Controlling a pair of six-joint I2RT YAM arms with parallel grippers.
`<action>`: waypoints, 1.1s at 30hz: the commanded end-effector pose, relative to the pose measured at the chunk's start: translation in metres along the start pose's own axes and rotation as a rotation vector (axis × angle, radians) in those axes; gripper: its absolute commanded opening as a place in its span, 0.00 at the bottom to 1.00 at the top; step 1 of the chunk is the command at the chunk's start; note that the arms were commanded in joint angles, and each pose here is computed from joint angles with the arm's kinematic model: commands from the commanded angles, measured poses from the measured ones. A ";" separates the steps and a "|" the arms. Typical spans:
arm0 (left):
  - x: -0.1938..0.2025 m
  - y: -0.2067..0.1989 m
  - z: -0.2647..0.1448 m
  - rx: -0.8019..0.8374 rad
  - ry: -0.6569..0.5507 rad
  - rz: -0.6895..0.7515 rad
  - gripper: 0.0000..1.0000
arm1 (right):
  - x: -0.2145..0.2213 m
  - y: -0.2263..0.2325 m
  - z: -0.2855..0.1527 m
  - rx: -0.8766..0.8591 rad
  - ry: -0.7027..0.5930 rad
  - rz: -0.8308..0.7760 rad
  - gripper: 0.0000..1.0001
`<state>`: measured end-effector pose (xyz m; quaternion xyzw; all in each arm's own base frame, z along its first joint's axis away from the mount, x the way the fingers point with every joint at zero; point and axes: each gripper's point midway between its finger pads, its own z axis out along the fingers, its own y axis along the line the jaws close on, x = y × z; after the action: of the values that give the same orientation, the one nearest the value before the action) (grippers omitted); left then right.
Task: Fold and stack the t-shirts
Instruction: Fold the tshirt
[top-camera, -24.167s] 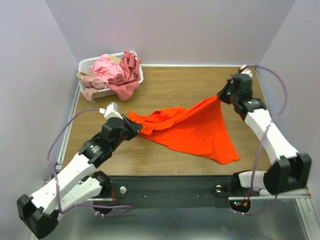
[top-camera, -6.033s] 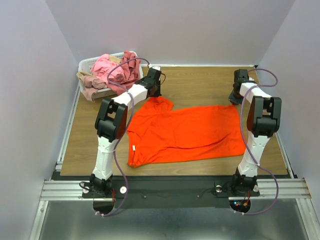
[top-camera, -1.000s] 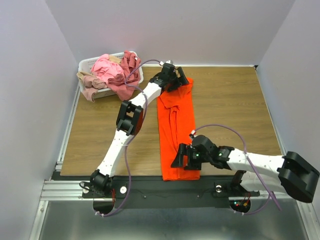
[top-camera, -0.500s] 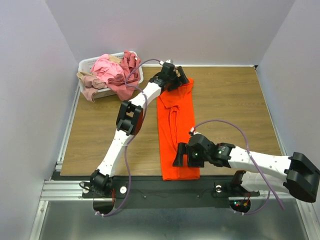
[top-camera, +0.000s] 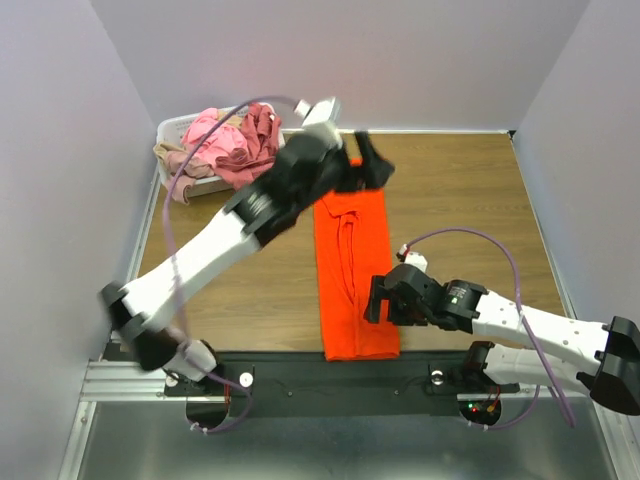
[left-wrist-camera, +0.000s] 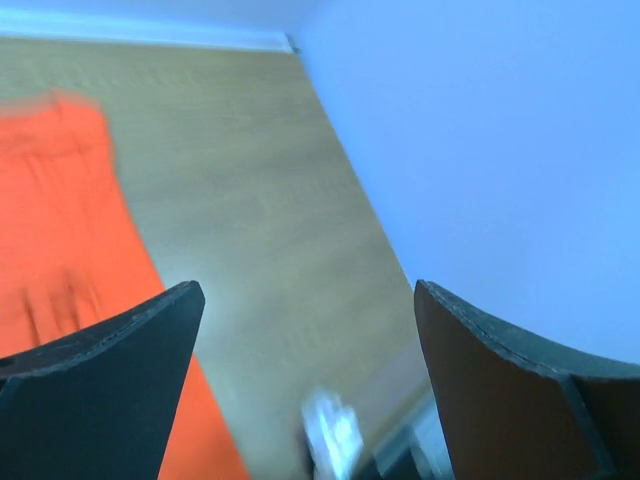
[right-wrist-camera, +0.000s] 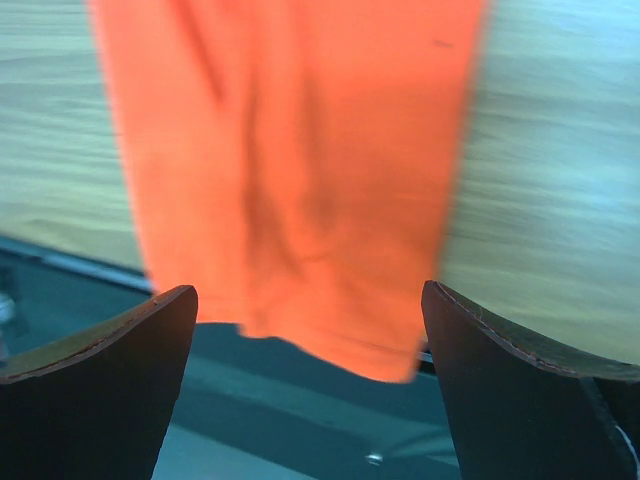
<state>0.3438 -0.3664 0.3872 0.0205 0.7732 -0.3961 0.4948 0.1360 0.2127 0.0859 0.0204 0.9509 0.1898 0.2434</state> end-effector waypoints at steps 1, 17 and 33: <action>0.157 0.074 -0.059 -0.216 0.209 -0.074 0.99 | 0.010 -0.039 -0.007 0.136 -0.005 0.015 1.00; 0.376 0.121 -0.200 -0.401 0.623 -0.325 0.97 | 0.080 -0.058 -0.009 0.036 0.236 0.101 0.99; 0.416 0.158 -0.211 -0.521 0.697 -0.335 0.69 | 0.079 -0.039 0.005 -0.035 0.225 0.165 0.69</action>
<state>0.0442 -0.2925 0.0318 -0.0921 0.9491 -0.2721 0.1295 0.0698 0.1806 0.0373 0.0665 0.9658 0.2184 0.1231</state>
